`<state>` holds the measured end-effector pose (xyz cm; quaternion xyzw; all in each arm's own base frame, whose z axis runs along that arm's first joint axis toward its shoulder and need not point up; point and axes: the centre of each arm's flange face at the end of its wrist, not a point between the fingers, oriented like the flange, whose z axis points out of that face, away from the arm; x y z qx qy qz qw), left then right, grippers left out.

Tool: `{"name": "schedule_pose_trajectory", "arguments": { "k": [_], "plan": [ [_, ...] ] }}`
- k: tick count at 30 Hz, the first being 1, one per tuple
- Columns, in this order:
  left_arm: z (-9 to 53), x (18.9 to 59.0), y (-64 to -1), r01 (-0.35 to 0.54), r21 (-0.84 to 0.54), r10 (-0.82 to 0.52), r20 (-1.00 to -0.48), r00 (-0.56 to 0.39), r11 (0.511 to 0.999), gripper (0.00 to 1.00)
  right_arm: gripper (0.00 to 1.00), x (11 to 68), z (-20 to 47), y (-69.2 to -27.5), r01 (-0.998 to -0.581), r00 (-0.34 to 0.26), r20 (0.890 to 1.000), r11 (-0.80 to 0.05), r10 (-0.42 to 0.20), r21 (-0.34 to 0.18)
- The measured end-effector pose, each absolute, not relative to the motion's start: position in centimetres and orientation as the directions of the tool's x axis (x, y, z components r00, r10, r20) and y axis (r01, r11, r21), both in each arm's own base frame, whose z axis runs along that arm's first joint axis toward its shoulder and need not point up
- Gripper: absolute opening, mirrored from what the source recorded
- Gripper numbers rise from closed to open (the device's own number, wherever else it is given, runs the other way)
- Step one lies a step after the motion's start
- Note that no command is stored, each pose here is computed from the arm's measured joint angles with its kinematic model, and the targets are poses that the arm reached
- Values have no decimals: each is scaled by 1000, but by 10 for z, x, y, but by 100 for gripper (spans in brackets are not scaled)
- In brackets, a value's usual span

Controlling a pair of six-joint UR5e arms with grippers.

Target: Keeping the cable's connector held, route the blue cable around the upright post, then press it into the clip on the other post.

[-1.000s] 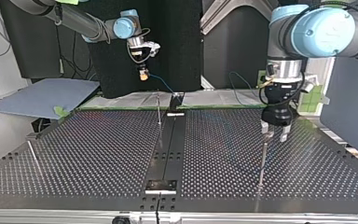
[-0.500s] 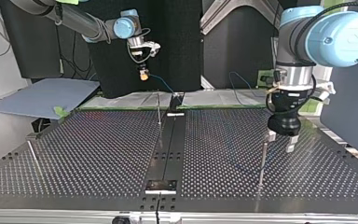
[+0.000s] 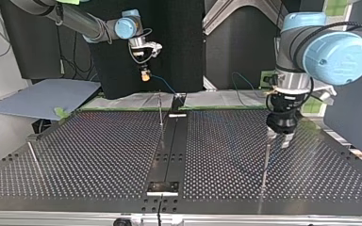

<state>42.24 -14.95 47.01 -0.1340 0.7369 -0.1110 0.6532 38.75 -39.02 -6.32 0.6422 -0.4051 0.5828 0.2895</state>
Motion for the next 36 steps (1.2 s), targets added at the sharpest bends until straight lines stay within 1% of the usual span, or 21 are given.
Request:
{"name": "schedule_pose_trajectory", "arguments": {
  "k": [8,21,31,36],
  "plan": [
    [466,417,-149,-67,-332,-339,-928,-156,941,99,0,387,-63,-390,-858,-8,983,-504,-183,-101],
    [475,421,-148,-63,-324,-330,-937,-119,944,99,0,388,-63,-390,-856,-9,984,-508,-181,-101],
    [476,421,-150,-63,-319,-324,-939,-116,946,99,0,388,-63,-390,-855,-9,984,-508,-181,-101],
    [476,419,-154,-49,-290,-294,-948,-120,956,99,0,388,-63,-390,-855,-8,983,-509,-182,-101]
  ]
}}
